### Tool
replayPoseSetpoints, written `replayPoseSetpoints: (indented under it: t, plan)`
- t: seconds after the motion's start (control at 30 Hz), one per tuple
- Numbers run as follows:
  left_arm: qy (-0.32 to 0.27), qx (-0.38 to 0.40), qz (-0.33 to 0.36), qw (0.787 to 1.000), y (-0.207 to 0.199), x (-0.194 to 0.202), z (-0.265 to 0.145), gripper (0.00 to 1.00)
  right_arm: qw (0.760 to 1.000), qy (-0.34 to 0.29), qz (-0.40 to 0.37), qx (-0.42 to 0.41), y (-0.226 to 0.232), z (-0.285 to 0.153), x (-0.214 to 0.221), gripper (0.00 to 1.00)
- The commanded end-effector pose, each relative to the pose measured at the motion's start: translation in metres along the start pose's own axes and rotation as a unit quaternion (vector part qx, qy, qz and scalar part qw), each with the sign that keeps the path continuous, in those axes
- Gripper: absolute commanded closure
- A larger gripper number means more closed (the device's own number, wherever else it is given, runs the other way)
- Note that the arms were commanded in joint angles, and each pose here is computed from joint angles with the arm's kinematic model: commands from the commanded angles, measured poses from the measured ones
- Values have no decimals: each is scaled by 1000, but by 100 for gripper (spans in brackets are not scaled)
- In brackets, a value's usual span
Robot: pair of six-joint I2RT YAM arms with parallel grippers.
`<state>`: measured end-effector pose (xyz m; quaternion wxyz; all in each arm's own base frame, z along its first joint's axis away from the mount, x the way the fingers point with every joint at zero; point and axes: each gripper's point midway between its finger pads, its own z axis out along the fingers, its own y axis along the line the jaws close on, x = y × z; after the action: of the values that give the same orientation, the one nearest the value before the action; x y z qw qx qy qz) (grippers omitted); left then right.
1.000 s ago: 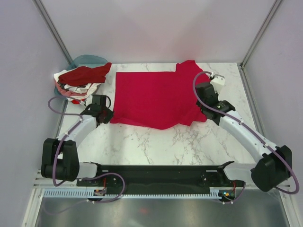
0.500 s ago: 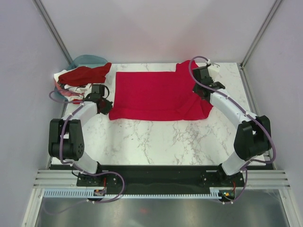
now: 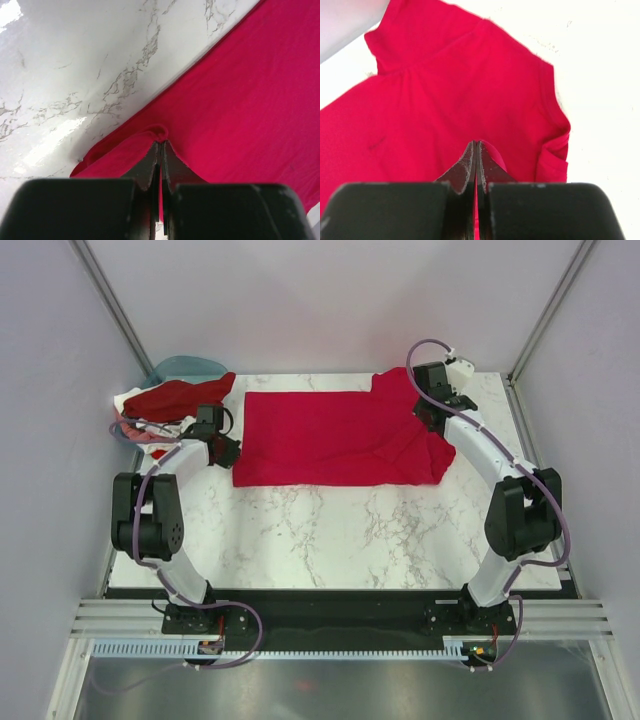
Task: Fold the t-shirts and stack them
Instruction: Fold the tshirt
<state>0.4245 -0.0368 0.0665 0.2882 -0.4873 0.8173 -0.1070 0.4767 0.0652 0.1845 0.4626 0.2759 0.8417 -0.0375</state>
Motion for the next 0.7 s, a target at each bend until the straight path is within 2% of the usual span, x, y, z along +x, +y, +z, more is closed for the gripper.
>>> replayPoseSetpoints:
  t: [0.0,0.43,0.67]
  plan:
    - [-21,15,-27,999,-19,-16,2,98,999,-38,33,5,6,0,-31,100]
    - [-48,23,-10,999,-24,-27,-7,98,998,-36,48,19,-4,12,-30,100]
    - [-53,54,-1,997,-52,-32,-14,98,997,-36,55,31,-10,18,-29,100]
